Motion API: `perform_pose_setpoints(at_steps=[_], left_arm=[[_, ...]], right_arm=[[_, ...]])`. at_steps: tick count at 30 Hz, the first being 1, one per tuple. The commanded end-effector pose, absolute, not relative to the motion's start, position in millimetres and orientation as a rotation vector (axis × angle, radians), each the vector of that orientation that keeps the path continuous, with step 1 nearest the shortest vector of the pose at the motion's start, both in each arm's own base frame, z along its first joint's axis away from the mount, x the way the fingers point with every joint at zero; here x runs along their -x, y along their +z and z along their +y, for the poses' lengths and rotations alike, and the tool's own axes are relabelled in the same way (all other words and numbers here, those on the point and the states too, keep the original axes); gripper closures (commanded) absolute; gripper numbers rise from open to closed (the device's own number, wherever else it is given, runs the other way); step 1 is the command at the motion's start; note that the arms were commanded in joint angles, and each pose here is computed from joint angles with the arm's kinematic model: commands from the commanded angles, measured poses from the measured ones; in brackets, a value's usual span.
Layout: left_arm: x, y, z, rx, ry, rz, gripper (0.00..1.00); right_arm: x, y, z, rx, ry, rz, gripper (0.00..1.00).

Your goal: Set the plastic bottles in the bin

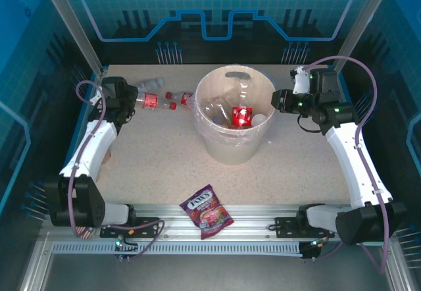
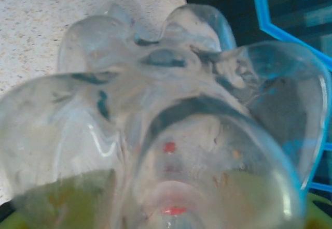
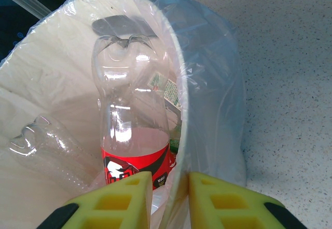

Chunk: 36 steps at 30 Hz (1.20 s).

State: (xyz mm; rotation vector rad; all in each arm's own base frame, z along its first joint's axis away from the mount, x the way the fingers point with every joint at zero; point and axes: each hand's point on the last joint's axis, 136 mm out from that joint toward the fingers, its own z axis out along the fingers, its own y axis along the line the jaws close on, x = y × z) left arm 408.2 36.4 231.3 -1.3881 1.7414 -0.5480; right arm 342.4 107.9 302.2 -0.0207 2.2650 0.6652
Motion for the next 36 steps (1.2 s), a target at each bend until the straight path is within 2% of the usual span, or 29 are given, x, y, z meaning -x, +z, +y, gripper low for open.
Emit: perform_pose_setpoints(at_steps=[1,9,14,18,26,36], left_arm=[[-402,293,21,1.215,-0.614,1.691,0.49],[-381,407,-15,0.866,-0.73,1.6,0.62],[-367,451,-42,0.706,-0.813,1.569,0.72],[-366,474,-88,0.498,-0.881,1.626,0.8],[-375,470,-185,0.177,-0.968,1.787,0.9],[-384,419,-282,-0.066,-0.928,1.948,0.91]], right_arm=[[-331,296,120,0.069,0.696,2.312,0.75],[-331,296,120,0.067,0.696,2.309,0.75],[-330,297,121,0.073,0.694,2.309,0.75],[-329,297,120,0.072,0.692,2.311,0.75],[-327,300,122,0.076,0.689,2.303,0.75],[-327,300,124,0.081,0.686,2.305,0.75]])
